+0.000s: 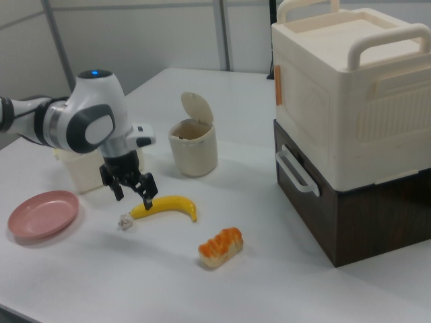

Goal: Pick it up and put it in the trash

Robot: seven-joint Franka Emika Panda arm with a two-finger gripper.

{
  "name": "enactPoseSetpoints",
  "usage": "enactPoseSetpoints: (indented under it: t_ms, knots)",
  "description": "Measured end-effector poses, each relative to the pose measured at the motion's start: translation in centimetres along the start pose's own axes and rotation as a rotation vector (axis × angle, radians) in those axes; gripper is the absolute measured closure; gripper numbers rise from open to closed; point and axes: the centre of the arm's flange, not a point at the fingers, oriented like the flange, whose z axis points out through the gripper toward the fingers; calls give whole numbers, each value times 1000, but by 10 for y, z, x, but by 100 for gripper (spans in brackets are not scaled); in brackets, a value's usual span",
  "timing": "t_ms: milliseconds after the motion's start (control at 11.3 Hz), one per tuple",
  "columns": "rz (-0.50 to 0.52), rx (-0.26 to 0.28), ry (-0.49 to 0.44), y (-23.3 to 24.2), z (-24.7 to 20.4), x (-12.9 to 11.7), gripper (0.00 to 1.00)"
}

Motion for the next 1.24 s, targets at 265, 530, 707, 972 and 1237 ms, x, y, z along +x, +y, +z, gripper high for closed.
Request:
enactPoseSetpoints:
  t_ms: [265,530,707,972,1237]
  knots:
    - [-4,2,-34,-1,34,1,0]
    - [-29,5,-49,-13,57,4,0]
    - [-60,6,-63,-30,67,4,0]
    - [-94,6,-71,-47,71,2,0]
    - [-104,6,-70,-53,73,3,0]
